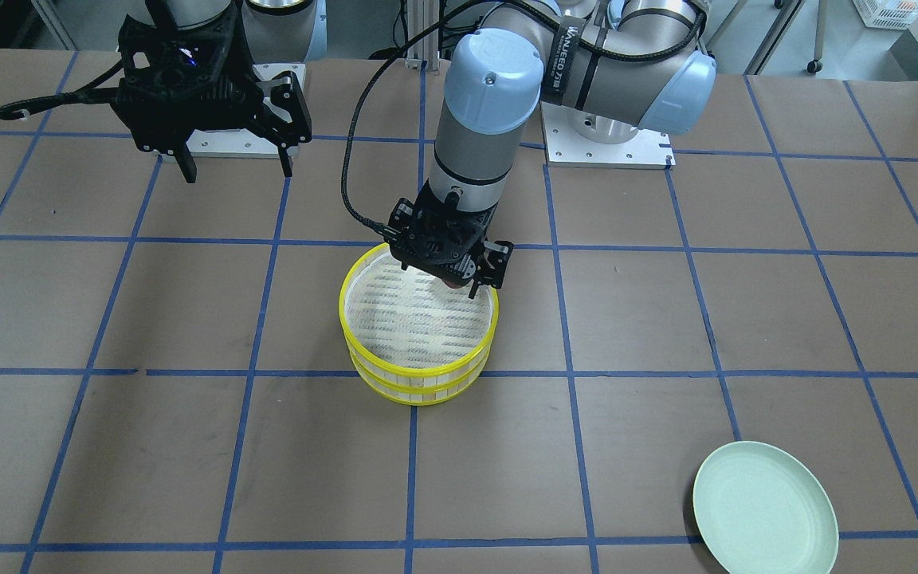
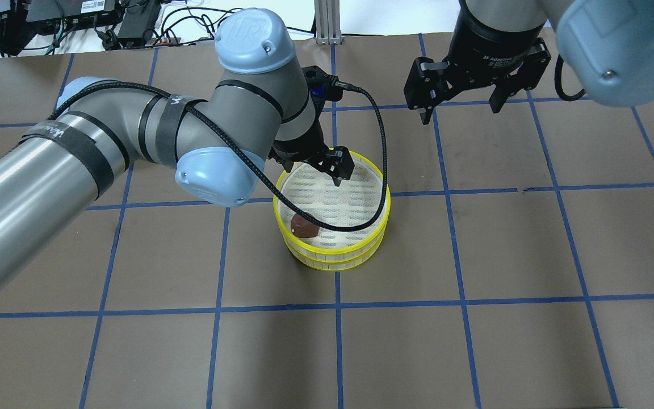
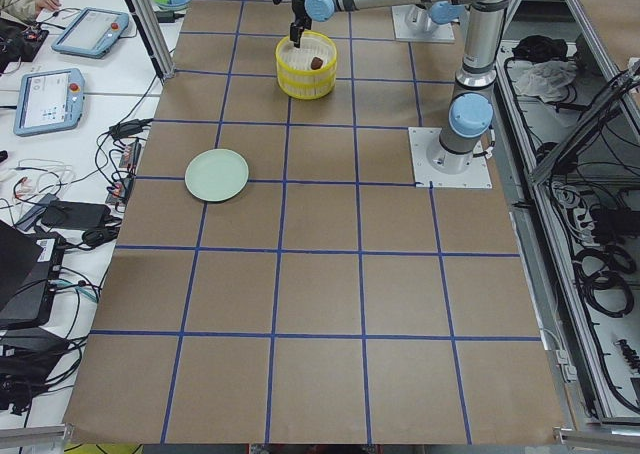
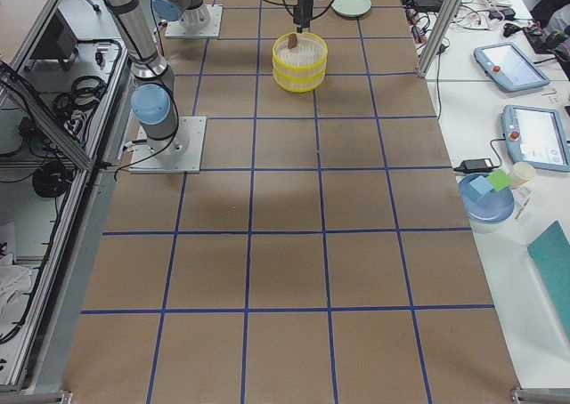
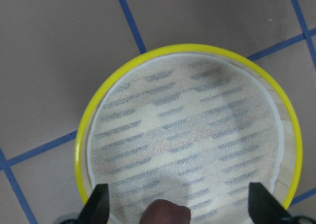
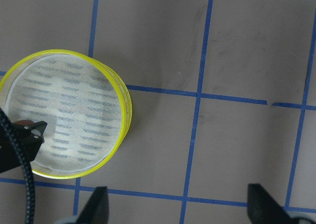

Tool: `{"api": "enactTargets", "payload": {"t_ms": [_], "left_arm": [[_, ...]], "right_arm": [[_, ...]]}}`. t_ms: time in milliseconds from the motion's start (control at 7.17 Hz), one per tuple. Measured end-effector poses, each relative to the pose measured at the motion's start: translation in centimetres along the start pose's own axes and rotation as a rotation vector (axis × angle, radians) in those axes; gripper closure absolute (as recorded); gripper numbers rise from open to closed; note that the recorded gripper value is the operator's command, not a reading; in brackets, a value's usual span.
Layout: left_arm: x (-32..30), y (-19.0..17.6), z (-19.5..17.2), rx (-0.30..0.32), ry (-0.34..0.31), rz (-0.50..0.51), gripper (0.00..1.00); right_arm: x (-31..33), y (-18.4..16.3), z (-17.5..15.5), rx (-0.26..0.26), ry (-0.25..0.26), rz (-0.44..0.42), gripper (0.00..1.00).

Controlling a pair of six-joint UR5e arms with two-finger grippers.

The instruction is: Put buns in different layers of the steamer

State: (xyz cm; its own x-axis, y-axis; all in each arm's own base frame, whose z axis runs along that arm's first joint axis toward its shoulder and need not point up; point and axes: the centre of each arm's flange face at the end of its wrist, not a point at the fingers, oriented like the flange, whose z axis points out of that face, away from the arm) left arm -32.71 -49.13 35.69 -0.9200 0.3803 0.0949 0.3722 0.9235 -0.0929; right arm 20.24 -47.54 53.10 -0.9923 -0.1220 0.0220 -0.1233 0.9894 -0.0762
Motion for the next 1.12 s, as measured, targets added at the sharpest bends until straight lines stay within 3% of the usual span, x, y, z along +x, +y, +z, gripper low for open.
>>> {"api": "enactTargets", "payload": {"t_ms": [279,419,698,1116], "left_arm": [[-1.4,0.1,-1.4,0.001,-0.040,-0.026,0.00],[-4.2,-0.2,-2.8,0.016,-0.075,-0.088,0.00],[-10.9,-0.2,-7.1,0.051,-0.114,-0.215,0.00],[-19.4,3.3,-15.2,0.037,-0.153,-0.398,0.00]], "right_arm": [[0.0,0.0,0.0,-0.001,0.001,-0.001,0.00],[0.0,0.0,0.0,-0.001,0.000,-0.001,0.00],[0.0,0.1,0.0,-0.002,0.000,0.000,0.00],[-0.1,0.1,-0.1,-0.002,0.000,-0.001,0.00]]}}
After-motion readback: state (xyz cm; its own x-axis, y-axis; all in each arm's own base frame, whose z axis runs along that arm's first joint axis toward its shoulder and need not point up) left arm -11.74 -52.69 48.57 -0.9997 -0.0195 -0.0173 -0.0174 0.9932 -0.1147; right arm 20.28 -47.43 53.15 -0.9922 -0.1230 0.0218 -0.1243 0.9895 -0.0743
